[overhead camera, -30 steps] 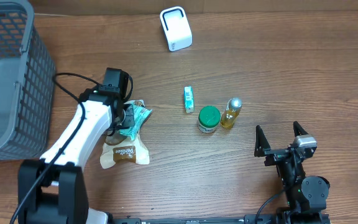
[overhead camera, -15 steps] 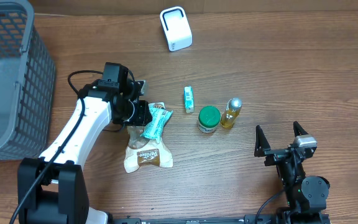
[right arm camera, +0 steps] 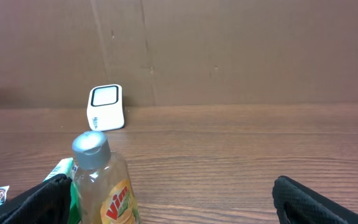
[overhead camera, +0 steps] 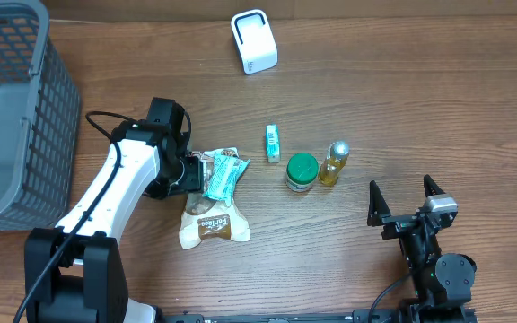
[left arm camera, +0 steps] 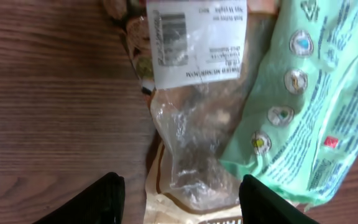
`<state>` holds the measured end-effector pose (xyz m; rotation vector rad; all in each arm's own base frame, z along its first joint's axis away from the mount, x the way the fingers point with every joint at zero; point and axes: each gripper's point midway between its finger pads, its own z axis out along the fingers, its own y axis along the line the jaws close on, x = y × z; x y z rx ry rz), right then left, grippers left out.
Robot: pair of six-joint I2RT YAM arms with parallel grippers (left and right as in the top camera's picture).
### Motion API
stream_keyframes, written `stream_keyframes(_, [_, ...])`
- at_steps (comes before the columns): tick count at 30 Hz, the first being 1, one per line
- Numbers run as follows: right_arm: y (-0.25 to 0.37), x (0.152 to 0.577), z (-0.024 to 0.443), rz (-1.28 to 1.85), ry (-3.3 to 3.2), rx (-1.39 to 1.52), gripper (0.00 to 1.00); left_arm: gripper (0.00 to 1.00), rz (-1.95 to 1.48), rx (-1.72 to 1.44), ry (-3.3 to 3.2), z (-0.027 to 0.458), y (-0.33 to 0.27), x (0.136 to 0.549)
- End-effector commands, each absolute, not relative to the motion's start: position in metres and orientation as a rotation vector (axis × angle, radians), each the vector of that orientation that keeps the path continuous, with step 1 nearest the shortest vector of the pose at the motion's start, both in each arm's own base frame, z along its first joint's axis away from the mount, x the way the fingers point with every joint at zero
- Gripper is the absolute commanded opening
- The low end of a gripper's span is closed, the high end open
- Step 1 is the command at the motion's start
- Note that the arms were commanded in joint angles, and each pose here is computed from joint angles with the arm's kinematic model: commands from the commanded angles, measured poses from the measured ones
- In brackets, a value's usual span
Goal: Scan the item barcode
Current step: 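Lower the packs onto the table left of the tissue pack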
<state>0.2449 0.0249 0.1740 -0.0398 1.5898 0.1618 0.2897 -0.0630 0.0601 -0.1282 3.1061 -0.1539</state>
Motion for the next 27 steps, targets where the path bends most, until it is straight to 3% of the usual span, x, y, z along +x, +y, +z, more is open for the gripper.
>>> stream_keyframes(1, [0.023, 0.245, 0.171, 0.160, 1.590, -0.030, 1.00, 0.59, -0.113, -0.233, 3.071, 0.056, -0.056, 0.296])
stream_keyframes(11, [0.023, 0.245, 0.171, 0.160, 1.590, -0.030, 1.00, 0.45, -0.108, -0.388, 3.017, 0.033, -0.054, 0.297])
stream_keyframes(19, [0.023, 0.245, 0.171, 0.160, 1.590, -0.030, 1.00, 0.43, -0.134, -0.632, 2.969, 0.006, -0.053, 0.287])
stream_keyframes(27, [0.023, 0.245, 0.171, 0.160, 1.590, -0.030, 1.00, 0.35, -0.145, -0.585, 2.936, 0.006, -0.054, 0.296])
